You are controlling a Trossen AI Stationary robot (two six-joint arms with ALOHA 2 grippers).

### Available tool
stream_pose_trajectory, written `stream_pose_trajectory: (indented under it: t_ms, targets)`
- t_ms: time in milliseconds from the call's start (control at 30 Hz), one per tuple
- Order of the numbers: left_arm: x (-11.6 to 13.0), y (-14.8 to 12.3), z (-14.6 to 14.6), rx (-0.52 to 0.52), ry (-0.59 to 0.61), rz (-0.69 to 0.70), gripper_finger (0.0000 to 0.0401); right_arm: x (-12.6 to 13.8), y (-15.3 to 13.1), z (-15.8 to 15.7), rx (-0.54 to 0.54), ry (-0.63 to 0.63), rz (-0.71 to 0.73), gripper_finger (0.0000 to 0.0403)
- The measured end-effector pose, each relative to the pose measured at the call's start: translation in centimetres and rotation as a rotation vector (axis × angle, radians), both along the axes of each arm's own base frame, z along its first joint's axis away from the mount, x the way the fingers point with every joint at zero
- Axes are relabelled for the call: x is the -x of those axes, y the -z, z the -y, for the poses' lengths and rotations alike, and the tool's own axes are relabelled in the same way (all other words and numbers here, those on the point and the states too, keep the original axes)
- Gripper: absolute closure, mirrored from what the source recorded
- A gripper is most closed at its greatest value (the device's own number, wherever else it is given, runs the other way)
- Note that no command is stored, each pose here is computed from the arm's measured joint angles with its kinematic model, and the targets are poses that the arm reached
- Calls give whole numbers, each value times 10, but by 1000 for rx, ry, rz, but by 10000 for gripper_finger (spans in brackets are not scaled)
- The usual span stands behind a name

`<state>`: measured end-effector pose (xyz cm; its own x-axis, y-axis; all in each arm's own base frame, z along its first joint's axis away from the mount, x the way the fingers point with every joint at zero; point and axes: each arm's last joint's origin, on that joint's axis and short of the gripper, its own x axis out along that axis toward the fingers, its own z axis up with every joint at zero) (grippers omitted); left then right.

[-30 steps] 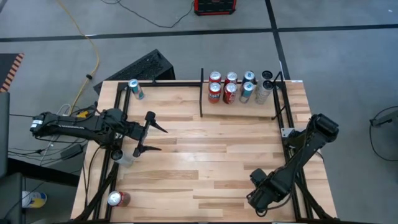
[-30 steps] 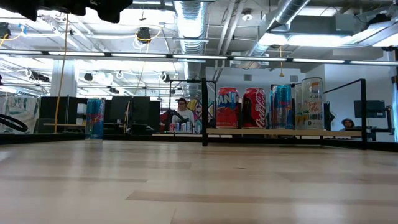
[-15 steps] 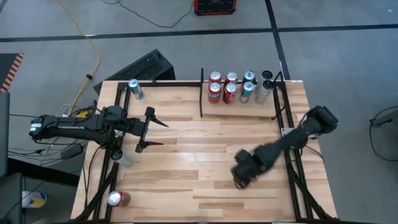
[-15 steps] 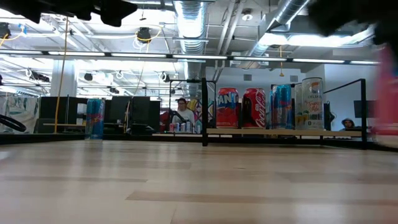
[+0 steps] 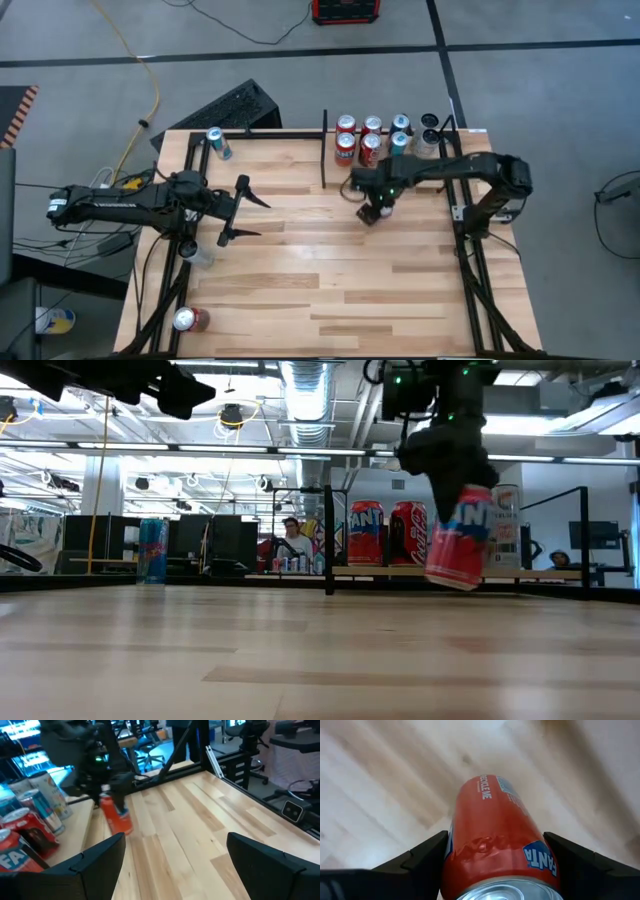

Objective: Place canned beverage on shelf
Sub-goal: Put the orange soda can on the shelf aligned with the other soda cans

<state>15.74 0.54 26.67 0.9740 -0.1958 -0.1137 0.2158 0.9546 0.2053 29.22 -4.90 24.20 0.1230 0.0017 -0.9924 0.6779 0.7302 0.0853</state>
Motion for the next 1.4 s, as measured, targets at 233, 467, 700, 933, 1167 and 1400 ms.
stream_pose_trajectory:
  t_ms: [233,467,700,933,1167,1400]
  targets:
    - [0,1,0,1,-7,-11,67,5,0,21,-44,36,1,61]
    - [0,1,0,1,-7,-8,67,4,0,22,-52,30,16,41]
    - [0,1,0,17,-10,-13,67,1,-1,23,-44,27,50,37]
    - [0,1,0,42,-13,-16,67,5,-6,23,25,8,48,36]
    - [-18,3,-4,108,-88,8,67,34,-51,1,198,-39,150,35]
    - [-82,13,-13,133,-115,39,67,72,-98,-53,357,-56,386,35]
